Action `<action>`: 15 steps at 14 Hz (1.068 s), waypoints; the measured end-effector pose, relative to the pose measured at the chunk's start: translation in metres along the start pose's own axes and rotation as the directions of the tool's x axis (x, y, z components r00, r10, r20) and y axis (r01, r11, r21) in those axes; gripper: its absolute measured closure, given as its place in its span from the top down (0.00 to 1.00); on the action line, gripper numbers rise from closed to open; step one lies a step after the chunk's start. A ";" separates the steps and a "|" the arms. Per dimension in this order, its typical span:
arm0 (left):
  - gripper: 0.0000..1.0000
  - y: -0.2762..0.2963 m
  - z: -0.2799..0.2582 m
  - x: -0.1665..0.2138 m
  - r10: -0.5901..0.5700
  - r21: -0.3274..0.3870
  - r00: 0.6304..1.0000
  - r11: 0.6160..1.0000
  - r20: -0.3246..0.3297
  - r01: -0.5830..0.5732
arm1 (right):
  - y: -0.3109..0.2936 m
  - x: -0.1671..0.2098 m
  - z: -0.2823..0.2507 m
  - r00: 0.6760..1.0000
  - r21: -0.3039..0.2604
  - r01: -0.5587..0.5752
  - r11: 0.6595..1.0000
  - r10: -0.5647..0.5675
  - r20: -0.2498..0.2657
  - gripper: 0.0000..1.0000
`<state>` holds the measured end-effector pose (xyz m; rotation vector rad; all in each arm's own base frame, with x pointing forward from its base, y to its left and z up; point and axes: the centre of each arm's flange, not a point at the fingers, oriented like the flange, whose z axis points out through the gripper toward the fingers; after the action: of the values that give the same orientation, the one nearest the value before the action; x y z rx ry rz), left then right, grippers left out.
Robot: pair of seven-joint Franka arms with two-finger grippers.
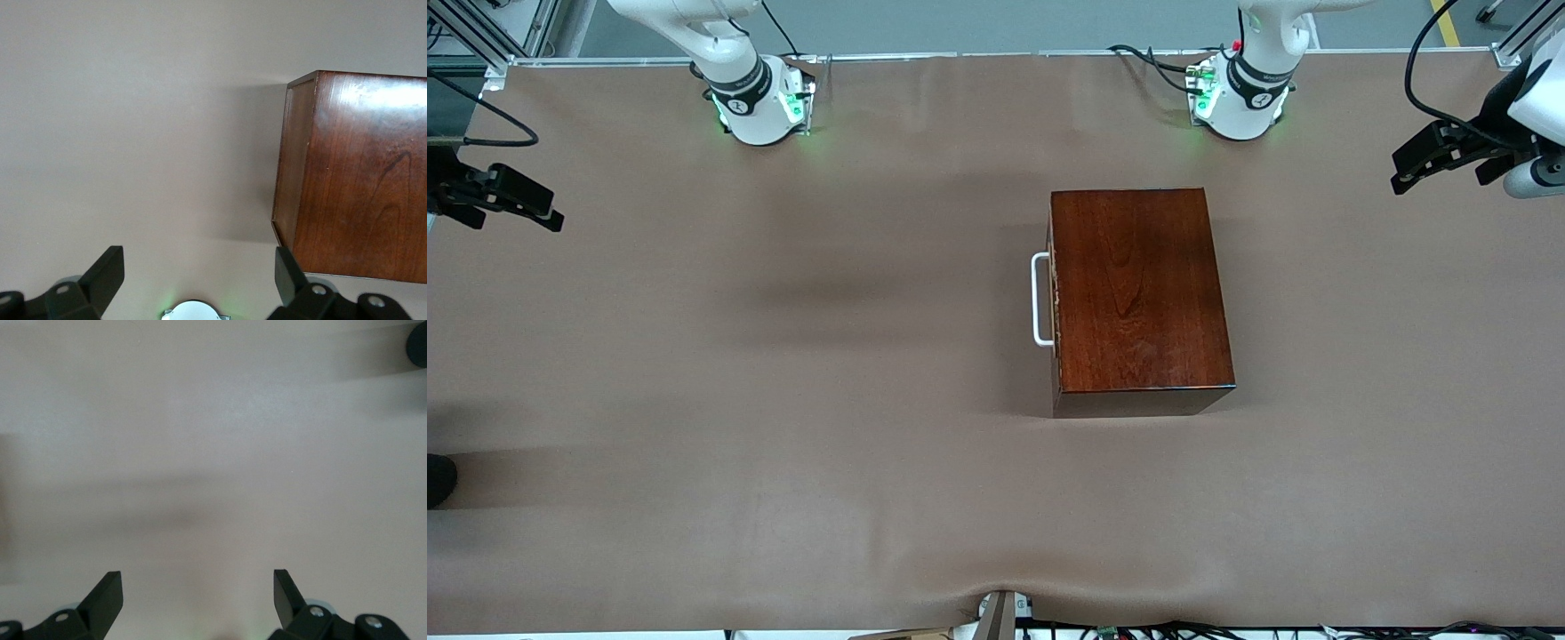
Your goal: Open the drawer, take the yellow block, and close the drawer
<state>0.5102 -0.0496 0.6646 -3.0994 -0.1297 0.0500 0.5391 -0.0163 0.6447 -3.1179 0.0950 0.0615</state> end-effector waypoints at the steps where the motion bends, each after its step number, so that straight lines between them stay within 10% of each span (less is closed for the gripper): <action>1: 1.00 0.001 0.000 0.000 0.002 0.000 1.000 1.000 0.000 -0.002 | 0.000 0.000 0.000 1.000 0.000 0.000 1.000 0.000 0.000 1.00; 15: 1.00 0.093 0.007 0.001 0.053 -0.002 0.999 0.999 0.006 -0.053 | -0.005 0.002 0.004 1.000 -0.001 0.009 1.000 -0.009 0.006 1.00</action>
<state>0.5184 -0.1415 0.6539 -3.1044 -0.0476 0.0617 0.5415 -0.0112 0.6407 -3.1187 0.0803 0.0709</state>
